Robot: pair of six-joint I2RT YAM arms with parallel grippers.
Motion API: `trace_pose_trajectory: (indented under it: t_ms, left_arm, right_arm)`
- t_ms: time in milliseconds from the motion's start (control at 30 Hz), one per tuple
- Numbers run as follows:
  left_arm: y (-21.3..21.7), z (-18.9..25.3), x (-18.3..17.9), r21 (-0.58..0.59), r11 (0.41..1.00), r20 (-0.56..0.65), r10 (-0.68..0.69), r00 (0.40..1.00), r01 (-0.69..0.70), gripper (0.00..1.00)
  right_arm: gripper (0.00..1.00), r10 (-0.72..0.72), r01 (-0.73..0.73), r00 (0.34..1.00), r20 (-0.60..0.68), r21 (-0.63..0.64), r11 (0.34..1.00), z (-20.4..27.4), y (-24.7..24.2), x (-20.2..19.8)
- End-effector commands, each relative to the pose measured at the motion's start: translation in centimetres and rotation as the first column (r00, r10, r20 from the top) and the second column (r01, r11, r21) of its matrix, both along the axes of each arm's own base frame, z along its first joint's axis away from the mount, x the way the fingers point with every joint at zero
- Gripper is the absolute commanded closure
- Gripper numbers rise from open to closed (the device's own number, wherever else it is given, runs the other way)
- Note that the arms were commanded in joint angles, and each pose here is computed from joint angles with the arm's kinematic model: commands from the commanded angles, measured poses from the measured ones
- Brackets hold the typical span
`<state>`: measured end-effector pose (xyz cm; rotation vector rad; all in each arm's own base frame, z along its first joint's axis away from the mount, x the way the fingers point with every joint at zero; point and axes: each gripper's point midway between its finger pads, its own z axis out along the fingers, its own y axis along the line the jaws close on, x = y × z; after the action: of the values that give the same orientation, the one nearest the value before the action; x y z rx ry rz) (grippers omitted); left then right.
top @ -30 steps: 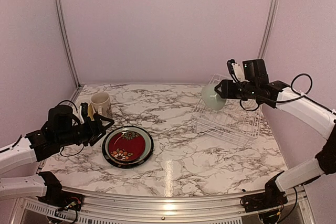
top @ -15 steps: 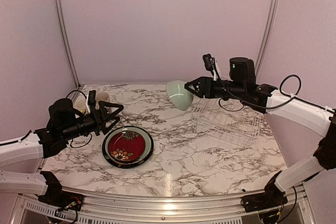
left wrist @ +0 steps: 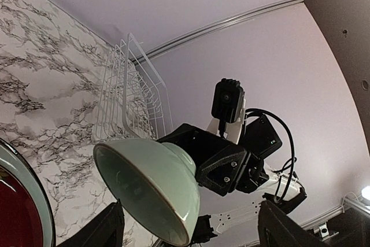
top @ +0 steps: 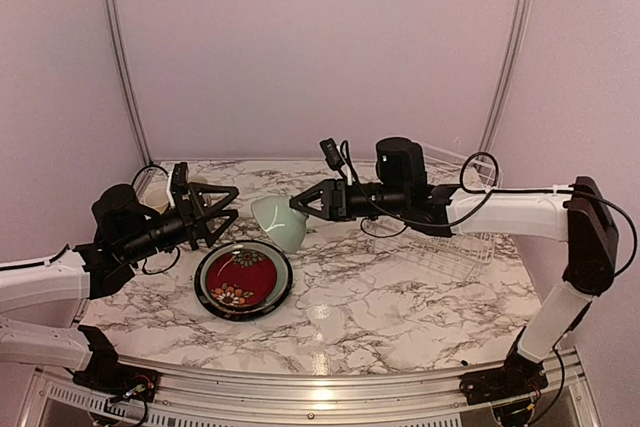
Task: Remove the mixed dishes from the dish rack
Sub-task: Pass from the right arm to the left
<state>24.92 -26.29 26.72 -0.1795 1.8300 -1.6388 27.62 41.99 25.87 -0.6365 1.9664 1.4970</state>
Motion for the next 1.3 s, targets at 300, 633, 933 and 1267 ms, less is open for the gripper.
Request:
trace_pose_trajectory:
  t_ms: [300, 633, 933, 1267]
  left_arm:
    - [-1.2, -0.2, -0.2, -0.051, 0.997, -0.036, -0.061, 0.998, 0.059, 0.31]
    - [-2.9, 0.8, -0.5, -0.119, 0.985, -0.03, -0.13, 0.991, 0.126, 0.41]
    - [-3.3, -0.1, -0.2, -0.087, 0.991, -0.06, -0.109, 0.992, 0.103, 0.7]
    - [-2.7, -0.5, -0.2, -0.051, 0.996, -0.089, -0.074, 0.993, 0.069, 1.0]
  right_arm:
    - [1.0, 0.103, -0.115, 0.992, 0.068, 0.211, 0.971, 5.9, 3.0, -1.1]
    - [1.0, 0.11, -0.12, 0.992, 0.055, 0.218, 0.968, 5.1, 3.6, -0.8]
    - [1.0, 0.105, -0.117, 0.992, 0.071, 0.198, 0.973, 4.6, 4.1, -1.3]
    - [0.94, 0.092, -0.104, 0.993, 0.076, 0.179, 0.978, 4.1, 4.3, -1.5]
